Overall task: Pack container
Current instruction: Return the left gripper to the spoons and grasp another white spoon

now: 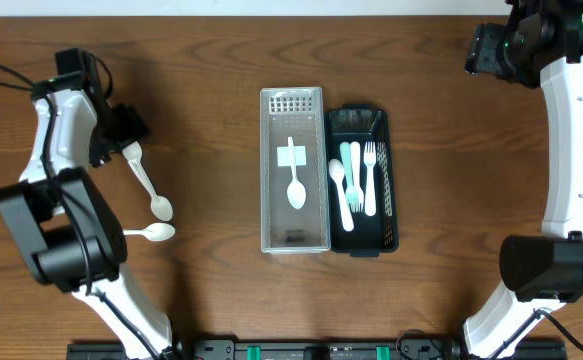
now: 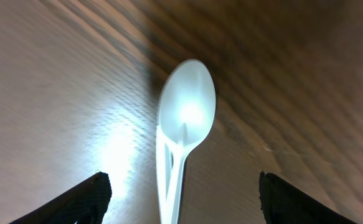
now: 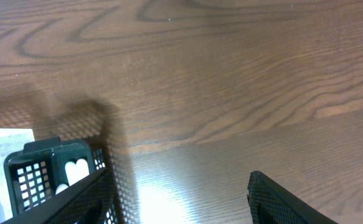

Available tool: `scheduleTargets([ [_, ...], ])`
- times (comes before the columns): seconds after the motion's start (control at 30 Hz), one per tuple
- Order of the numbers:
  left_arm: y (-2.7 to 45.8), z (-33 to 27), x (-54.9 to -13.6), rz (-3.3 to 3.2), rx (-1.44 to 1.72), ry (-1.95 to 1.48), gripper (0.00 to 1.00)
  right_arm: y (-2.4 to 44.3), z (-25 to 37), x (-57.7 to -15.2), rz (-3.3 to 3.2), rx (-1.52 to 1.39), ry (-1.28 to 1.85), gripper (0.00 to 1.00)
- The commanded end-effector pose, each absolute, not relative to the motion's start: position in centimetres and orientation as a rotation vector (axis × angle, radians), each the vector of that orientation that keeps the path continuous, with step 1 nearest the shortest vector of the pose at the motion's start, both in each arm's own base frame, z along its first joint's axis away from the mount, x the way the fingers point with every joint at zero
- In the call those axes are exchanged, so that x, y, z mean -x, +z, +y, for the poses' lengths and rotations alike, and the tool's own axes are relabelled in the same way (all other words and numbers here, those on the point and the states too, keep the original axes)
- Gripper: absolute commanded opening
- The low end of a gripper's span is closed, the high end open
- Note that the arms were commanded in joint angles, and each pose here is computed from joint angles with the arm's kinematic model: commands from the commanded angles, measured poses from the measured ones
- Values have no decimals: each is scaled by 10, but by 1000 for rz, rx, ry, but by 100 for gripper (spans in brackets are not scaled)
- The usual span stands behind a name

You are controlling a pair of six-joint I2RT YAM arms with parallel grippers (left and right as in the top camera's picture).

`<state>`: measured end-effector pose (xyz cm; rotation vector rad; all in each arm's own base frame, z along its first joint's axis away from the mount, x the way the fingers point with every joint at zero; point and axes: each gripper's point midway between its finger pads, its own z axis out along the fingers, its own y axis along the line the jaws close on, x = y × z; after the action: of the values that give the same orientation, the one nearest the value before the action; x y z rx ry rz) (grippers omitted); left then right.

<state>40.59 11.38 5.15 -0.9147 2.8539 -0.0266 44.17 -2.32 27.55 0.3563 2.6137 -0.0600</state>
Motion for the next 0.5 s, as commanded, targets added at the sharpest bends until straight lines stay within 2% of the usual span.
scheduleTargets([
  [0.0,26,101,-401,2941,869,-93,79,272,-28,-442,2623,-353,-79,72],
  [0.47,-15,97,-396,3032,851,-97,79,272,-28,-442,2620,-353,-78,72],
])
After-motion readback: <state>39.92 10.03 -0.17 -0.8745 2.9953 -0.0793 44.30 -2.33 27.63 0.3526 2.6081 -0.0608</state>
